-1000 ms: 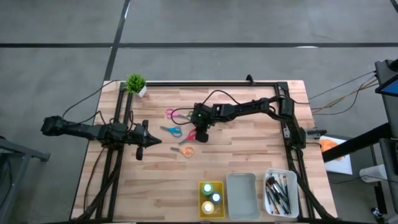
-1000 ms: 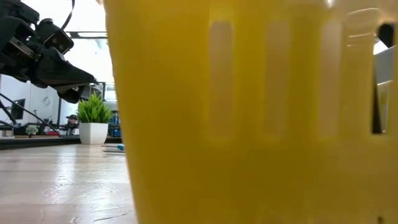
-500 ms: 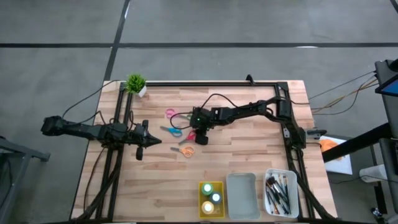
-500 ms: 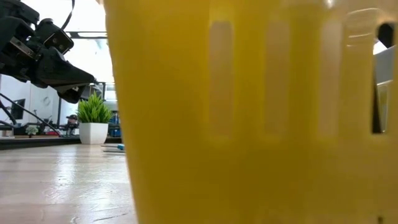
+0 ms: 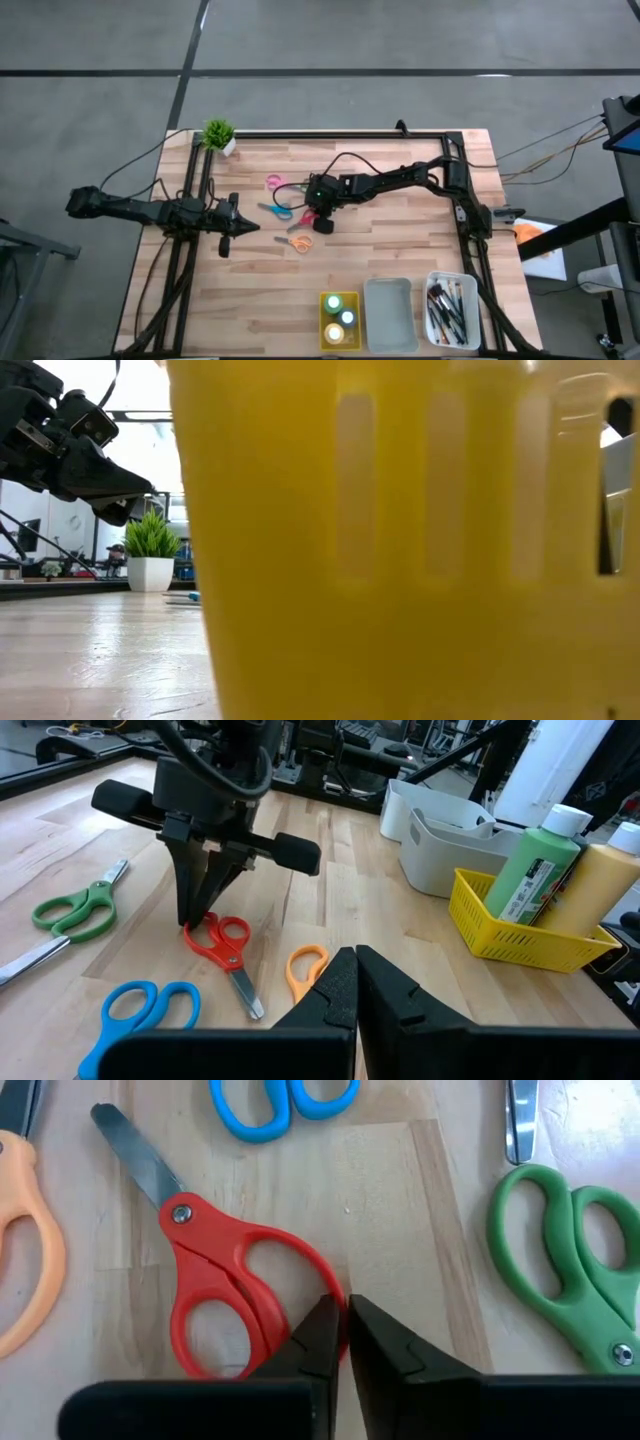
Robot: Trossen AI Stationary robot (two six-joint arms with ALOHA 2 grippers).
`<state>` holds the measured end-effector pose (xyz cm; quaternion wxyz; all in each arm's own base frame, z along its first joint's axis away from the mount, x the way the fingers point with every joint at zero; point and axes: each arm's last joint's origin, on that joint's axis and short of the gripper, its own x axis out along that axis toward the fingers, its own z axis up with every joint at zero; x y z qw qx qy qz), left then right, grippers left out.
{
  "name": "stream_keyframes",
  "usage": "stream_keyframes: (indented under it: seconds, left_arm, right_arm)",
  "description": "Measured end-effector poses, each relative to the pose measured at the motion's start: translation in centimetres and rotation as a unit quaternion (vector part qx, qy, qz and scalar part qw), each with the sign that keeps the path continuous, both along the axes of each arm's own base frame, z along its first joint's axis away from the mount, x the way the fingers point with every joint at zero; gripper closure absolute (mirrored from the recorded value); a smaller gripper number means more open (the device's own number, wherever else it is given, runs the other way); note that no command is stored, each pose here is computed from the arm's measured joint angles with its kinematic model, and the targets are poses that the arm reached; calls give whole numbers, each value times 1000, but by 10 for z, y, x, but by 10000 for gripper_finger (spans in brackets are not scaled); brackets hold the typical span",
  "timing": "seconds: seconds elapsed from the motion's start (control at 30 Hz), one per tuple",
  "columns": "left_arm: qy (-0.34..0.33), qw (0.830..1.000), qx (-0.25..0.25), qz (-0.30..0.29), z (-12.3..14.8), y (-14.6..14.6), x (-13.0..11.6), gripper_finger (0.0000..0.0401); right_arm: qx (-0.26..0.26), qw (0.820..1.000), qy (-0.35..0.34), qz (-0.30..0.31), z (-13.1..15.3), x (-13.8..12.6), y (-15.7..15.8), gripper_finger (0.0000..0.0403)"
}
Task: Pick & Place Paint Supplies
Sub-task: Put the red scissors into the gray bin
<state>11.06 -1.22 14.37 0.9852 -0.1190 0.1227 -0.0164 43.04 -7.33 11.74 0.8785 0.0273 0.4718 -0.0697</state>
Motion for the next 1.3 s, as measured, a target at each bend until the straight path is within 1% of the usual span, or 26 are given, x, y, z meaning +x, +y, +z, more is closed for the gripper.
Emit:
stream_keyframes:
  seconds: [0.33, 0.53, 0.67, 0.8, 0.93, 1.13, 1.3]
  left_arm:
    - [0, 1000, 0, 0, 0, 0, 0, 401]
    - [0, 1000, 0, 0, 0, 0, 0, 401]
    - [0, 1000, 0, 0, 0, 0, 0, 401]
    - [0, 1000, 0, 0, 0, 0, 0, 401]
    - [0, 1000, 0, 0, 0, 0, 0, 401]
    - [0, 1000, 0, 0, 0, 0, 0, 401]
    - [0, 1000, 0, 0, 0, 0, 0, 401]
  right_arm:
    - [5, 1000, -1, -11, 0, 0, 0, 390]
    - [3, 1000, -5, -13, 6, 2, -1, 391]
    - [-17, 1000, -12, -23, 15, 1, -1, 391]
    - [-38, 999, -31, -23, 32, 0, 0, 391]
    - [-45, 998, -48, -17, 51, -4, 0, 391]
    - [-61, 993, -103, -2, 102, -16, 6, 391]
    - [-81, 989, -120, 40, 145, -37, 24, 391]
